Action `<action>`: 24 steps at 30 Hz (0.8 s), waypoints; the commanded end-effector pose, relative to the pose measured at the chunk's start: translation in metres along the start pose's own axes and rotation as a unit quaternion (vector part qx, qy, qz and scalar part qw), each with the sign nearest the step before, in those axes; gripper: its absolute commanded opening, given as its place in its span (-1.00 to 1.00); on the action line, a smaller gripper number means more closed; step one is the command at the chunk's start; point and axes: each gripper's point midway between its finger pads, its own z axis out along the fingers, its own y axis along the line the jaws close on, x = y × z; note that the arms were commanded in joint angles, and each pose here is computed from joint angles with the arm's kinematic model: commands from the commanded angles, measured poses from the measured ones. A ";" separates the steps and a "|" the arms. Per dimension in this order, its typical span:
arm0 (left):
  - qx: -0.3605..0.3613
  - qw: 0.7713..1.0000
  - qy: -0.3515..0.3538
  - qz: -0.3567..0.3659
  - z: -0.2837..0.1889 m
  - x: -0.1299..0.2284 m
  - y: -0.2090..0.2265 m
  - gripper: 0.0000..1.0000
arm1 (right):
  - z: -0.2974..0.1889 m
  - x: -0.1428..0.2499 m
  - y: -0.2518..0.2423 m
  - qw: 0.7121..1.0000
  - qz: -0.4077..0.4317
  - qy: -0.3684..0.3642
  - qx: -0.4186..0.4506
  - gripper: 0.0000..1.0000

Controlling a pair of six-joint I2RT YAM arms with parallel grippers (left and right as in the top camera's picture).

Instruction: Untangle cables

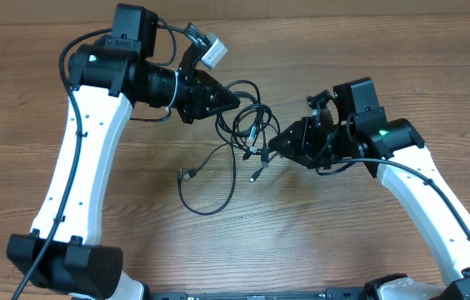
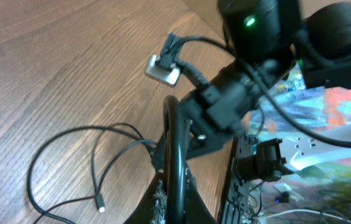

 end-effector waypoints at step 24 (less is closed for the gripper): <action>-0.137 0.990 0.006 0.014 -0.035 -0.001 -0.002 -0.92 | 0.013 -0.018 -0.078 0.983 -0.072 -0.032 0.164 0.31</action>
